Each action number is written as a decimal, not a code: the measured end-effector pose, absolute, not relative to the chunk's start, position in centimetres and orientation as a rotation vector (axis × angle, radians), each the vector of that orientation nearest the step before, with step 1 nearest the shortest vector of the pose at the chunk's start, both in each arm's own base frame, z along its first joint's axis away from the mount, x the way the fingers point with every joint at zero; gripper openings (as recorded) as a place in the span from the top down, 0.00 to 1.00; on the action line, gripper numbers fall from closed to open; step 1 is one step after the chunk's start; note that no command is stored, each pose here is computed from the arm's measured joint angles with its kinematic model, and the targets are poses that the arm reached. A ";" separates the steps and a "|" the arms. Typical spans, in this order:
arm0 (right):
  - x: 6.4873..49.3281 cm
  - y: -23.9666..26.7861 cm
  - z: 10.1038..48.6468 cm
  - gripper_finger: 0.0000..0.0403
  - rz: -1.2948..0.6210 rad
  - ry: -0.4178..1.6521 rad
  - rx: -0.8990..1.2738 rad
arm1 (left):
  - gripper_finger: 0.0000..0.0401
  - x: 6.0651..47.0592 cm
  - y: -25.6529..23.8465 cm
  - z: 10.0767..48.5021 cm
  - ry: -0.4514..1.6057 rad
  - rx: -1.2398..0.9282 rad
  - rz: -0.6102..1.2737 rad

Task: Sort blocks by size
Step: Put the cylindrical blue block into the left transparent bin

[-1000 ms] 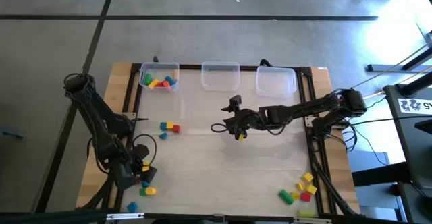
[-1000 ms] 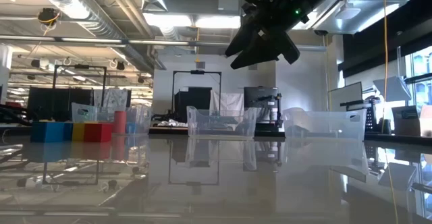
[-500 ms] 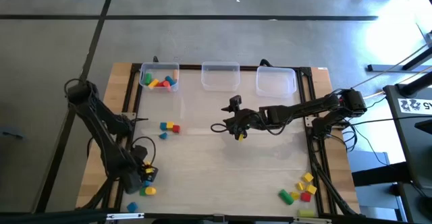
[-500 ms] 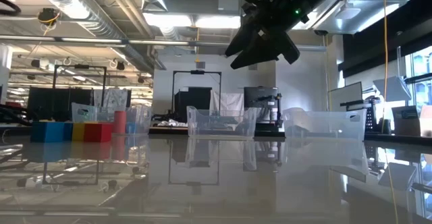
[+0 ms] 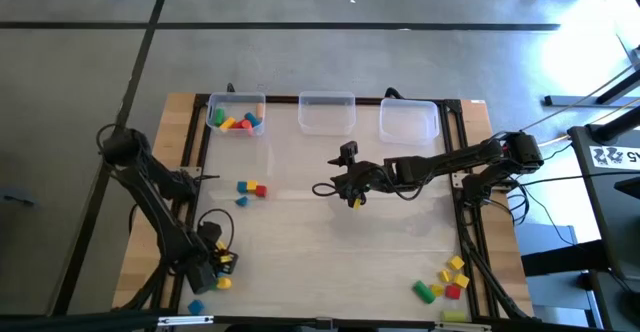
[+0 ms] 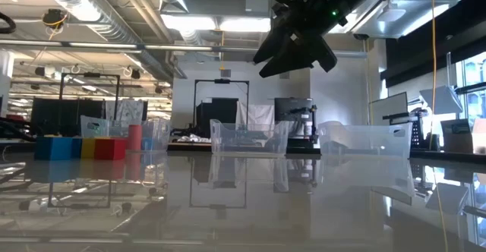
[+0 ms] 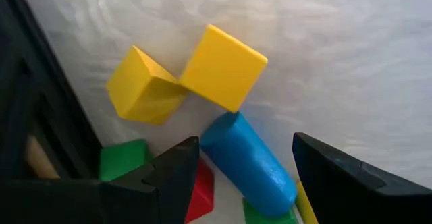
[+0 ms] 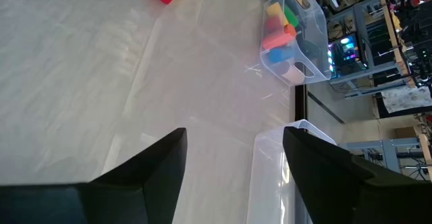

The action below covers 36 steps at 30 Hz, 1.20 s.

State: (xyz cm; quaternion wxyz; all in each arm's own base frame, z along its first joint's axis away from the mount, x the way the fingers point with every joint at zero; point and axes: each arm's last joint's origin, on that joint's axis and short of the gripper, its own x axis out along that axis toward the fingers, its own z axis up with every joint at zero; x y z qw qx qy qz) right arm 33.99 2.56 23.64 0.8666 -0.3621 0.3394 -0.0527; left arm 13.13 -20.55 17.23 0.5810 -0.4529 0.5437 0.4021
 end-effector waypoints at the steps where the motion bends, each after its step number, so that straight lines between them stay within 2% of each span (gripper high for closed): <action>1: 34.0 2.6 23.6 0.38 -0.110 0.711 -0.758 | 0.41 13.2 -20.7 17.1 1.271 -1.060 0.937; 18: 34.0 2.6 23.7 0.38 -0.112 0.707 -0.757 | 0.42 13.7 -21.5 15.2 1.276 -1.026 0.954; 30: 34.0 2.6 23.7 0.38 -0.113 0.704 -0.757 | 0.64 13.6 -21.5 15.1 1.314 -0.936 0.882; 36: 34.0 2.6 23.7 0.38 -0.113 0.704 -0.757 | 0.67 13.6 -21.5 15.1 1.326 -0.904 0.857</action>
